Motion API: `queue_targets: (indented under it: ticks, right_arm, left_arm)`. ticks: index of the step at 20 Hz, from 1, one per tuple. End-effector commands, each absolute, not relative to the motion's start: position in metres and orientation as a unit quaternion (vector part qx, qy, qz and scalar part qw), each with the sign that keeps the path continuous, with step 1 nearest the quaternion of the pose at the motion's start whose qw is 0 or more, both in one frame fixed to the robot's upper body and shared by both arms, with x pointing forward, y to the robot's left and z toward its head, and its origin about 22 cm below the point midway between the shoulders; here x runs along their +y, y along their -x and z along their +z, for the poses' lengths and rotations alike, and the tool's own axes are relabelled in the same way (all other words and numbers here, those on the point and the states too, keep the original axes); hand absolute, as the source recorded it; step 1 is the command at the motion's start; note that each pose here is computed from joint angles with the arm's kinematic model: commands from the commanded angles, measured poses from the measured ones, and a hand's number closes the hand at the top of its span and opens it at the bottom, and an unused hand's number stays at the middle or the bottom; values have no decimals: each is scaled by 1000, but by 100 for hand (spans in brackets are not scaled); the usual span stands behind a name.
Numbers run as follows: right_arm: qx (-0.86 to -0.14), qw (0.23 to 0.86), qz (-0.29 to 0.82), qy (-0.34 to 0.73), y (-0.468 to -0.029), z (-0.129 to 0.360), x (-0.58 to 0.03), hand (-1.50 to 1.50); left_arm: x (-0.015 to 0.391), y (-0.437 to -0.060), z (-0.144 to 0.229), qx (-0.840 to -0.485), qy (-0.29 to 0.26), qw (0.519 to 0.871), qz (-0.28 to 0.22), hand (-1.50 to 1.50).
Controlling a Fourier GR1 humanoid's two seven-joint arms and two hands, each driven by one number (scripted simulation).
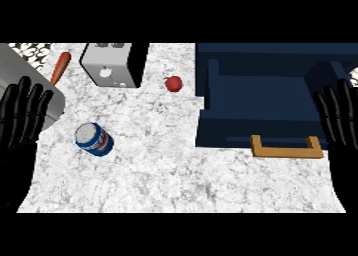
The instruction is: Pick up the can, place it into the drawer and close the drawer
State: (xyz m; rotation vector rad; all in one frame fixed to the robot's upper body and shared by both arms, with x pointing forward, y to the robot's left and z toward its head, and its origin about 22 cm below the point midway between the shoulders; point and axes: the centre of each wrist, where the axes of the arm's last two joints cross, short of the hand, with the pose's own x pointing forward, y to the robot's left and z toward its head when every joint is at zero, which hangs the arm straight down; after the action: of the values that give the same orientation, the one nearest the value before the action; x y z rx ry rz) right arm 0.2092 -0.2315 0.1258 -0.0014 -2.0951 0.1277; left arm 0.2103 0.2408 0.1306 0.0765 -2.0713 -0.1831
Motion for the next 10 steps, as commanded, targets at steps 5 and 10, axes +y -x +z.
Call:
queue_targets:
  ticks: [5, 10]
  right_arm:
    - [-877, 478, 43, 33, -216, 129, -231, -150]
    - [-782, 620, 6, 62, -194, 112, -248, -150]
  left_arm:
    - [245, -216, 130, -875, 76, 468, -96, -150]
    - [271, -224, 113, -763, 6, 639, -93, -150]
